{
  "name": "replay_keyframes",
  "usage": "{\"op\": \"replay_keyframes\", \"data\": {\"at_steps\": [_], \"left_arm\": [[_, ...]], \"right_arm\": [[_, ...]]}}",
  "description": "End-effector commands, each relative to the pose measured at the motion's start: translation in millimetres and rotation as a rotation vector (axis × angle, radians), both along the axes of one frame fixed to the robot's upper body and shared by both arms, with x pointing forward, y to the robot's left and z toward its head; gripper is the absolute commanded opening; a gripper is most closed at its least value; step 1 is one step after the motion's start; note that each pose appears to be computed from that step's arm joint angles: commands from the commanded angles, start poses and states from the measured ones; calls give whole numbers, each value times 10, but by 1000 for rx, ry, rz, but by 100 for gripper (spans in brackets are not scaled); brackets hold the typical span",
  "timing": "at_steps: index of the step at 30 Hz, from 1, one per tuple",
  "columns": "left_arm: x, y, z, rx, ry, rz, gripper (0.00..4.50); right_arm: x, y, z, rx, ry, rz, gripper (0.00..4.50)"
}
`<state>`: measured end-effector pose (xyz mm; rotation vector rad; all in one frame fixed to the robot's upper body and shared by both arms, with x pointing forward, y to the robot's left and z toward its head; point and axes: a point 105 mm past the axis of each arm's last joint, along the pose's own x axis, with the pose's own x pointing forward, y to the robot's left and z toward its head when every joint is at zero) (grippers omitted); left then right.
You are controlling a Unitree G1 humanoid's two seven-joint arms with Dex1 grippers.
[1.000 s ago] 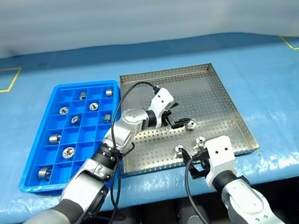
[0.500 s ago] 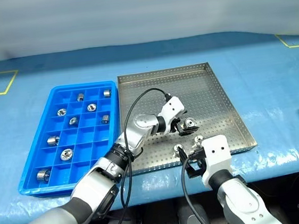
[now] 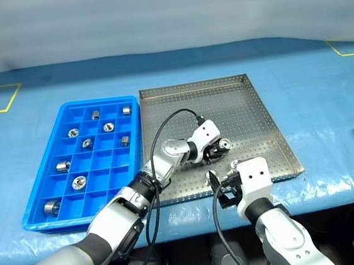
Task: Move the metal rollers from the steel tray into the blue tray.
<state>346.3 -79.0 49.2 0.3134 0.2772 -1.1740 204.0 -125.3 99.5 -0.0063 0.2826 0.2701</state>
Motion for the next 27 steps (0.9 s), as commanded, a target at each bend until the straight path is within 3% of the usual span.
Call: {"op": "replay_keyframes", "data": {"at_steps": [1, 3, 9, 16, 21, 27], "left_arm": [[3, -171, 230, -87, -32, -9, 189], [46, -145, 316, -120, -43, 11, 189], [253, 110, 943, -335, -69, 141, 189], [306, 881, 1466, -431, -105, 376, 189], [149, 1434, 1603, -371, -220, 495, 189], [-21, 2002, 1505, -268, -274, 678, 189]], "right_arm": [[15, 30, 95, 13, -47, 11, 450], [23, 45, 95, 15, -48, 18, 450], [110, 151, 138, 21, -72, 88, 450], [244, 358, 252, 14, -119, 239, 450], [327, 529, 294, 4, -134, 366, 450], [360, 684, 278, -3, -119, 493, 450]]}}
